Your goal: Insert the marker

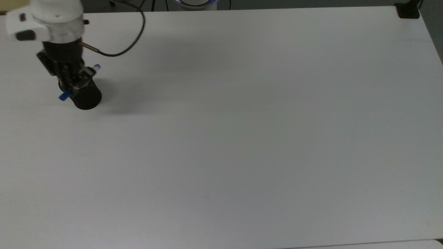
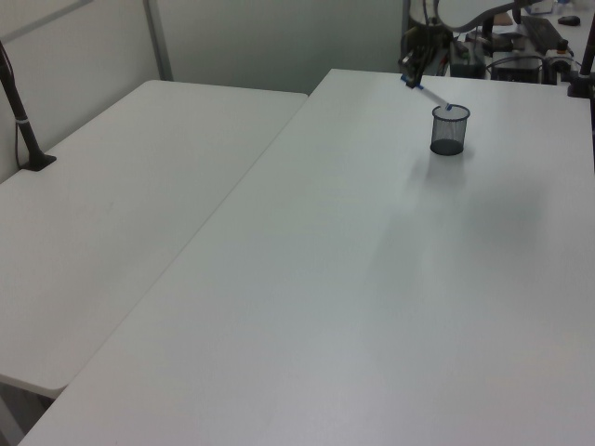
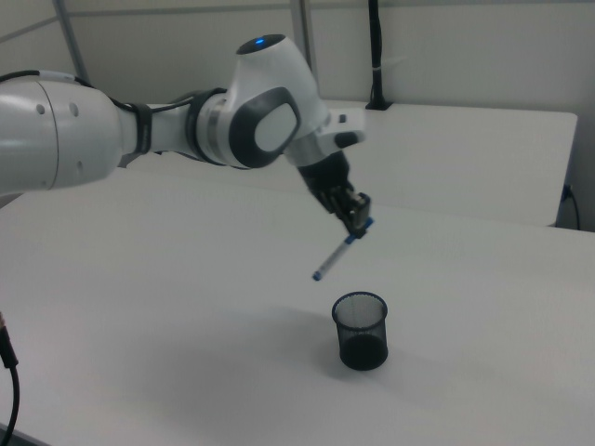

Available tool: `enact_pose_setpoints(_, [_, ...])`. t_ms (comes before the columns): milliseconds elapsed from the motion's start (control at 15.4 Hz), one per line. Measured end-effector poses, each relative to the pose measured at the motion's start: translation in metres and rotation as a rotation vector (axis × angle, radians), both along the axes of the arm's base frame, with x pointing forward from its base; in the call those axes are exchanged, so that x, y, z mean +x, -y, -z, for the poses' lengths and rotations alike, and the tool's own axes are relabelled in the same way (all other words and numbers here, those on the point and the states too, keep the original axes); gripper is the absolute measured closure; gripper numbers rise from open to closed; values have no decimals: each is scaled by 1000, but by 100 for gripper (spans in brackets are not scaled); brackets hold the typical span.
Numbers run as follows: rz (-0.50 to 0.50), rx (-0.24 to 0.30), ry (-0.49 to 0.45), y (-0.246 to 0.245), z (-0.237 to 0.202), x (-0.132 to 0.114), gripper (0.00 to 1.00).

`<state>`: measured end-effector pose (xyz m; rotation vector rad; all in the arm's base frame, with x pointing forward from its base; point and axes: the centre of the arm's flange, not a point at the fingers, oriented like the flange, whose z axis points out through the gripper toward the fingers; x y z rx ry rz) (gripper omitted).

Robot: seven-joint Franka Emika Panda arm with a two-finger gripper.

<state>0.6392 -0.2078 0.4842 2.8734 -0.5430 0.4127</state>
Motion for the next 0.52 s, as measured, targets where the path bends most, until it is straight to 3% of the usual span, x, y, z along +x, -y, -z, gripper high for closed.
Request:
enact_pose_setpoints(195, [31, -20, 52, 35, -6, -8, 82])
enact_pose_setpoints(519, [13, -32, 25, 64, 11, -16, 80])
